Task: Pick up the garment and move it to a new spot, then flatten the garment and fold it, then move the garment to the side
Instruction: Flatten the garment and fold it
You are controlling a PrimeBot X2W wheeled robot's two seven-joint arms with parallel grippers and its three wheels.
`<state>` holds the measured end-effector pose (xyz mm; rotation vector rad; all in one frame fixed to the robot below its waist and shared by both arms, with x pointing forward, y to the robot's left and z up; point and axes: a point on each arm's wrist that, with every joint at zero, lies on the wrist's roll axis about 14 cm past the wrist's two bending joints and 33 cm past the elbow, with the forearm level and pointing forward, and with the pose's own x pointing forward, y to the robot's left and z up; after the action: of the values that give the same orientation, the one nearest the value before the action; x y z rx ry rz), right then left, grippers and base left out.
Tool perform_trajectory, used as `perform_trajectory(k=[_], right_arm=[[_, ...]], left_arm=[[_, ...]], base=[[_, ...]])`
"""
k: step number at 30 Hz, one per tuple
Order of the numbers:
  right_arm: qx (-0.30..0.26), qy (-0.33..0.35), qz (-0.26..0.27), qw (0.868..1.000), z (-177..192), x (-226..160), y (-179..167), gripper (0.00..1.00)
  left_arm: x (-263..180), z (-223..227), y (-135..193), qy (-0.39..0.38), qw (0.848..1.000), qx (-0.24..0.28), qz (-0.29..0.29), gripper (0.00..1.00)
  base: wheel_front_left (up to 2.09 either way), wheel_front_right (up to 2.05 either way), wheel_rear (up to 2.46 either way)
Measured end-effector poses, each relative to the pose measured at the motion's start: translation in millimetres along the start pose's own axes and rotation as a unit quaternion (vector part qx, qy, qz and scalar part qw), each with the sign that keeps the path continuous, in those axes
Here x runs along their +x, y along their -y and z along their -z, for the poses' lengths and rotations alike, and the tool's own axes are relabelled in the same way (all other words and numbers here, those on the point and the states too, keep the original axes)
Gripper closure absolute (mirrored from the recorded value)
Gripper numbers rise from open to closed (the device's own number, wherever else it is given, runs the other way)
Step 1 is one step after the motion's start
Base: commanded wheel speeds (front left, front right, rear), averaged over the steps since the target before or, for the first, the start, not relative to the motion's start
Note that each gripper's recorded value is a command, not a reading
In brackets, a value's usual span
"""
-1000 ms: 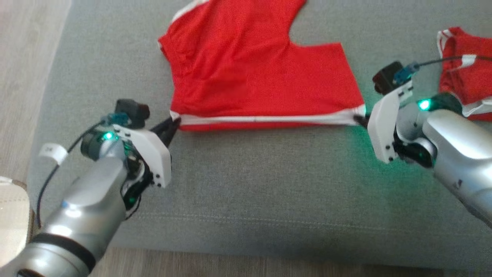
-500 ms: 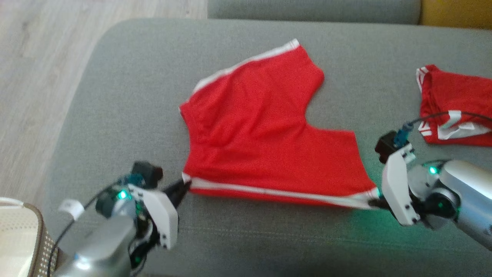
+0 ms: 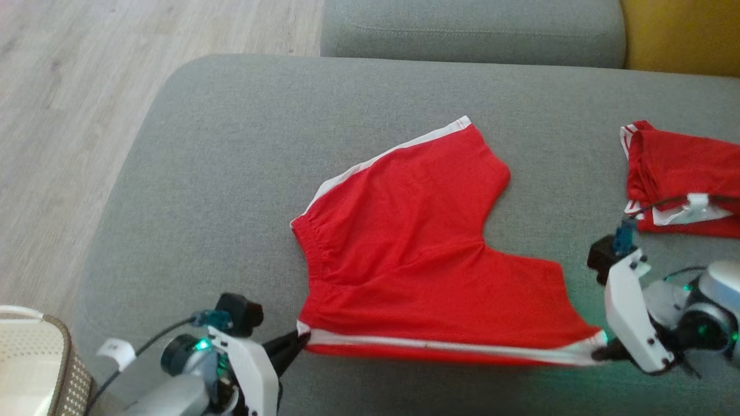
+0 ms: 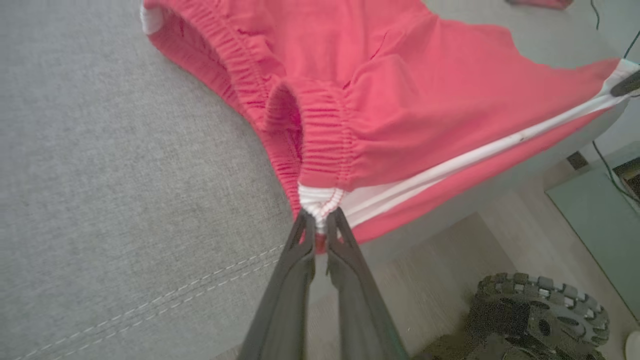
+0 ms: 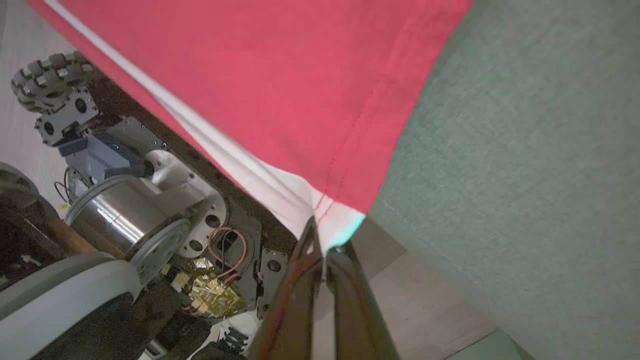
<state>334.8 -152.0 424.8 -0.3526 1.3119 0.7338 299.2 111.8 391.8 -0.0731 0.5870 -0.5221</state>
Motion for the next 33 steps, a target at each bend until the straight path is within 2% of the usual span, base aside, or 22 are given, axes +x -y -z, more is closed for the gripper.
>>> perform_trajectory(k=[4, 8, 11, 21, 33], right_arm=[[-0.001, 0.045, 0.006, 0.999, -26, -6, 7, 1.0], [-0.005, 0.109, 0.019, 0.994, -73, -17, 18, 1.0], [0.014, 0.148, 0.022, 0.989, -107, -24, 31, 1.0], [-0.004, 0.204, 0.06, 0.977, -190, -29, 65, 1.0], [-0.03, 0.235, 0.072, 0.969, -265, 8, 85, 1.0]], left_arm=[[-3, -21, -7, 0.027, 0.999, -0.017, -0.012, 1.0], [-1, -44, -14, 0.051, 0.998, -0.033, -0.021, 1.0], [4, -63, -21, 0.064, 0.997, -0.028, -0.024, 1.0], [27, -100, -45, 0.084, 0.995, -0.032, -0.035, 1.0], [61, -110, -84, 0.084, 0.992, -0.06, -0.07, 1.0]], base=[[0.0, 0.0, 0.0], [0.0, 0.0, 0.0], [0.0, 0.0, 0.0], [0.0, 0.0, 0.0], [0.0, 0.0, 0.0]])
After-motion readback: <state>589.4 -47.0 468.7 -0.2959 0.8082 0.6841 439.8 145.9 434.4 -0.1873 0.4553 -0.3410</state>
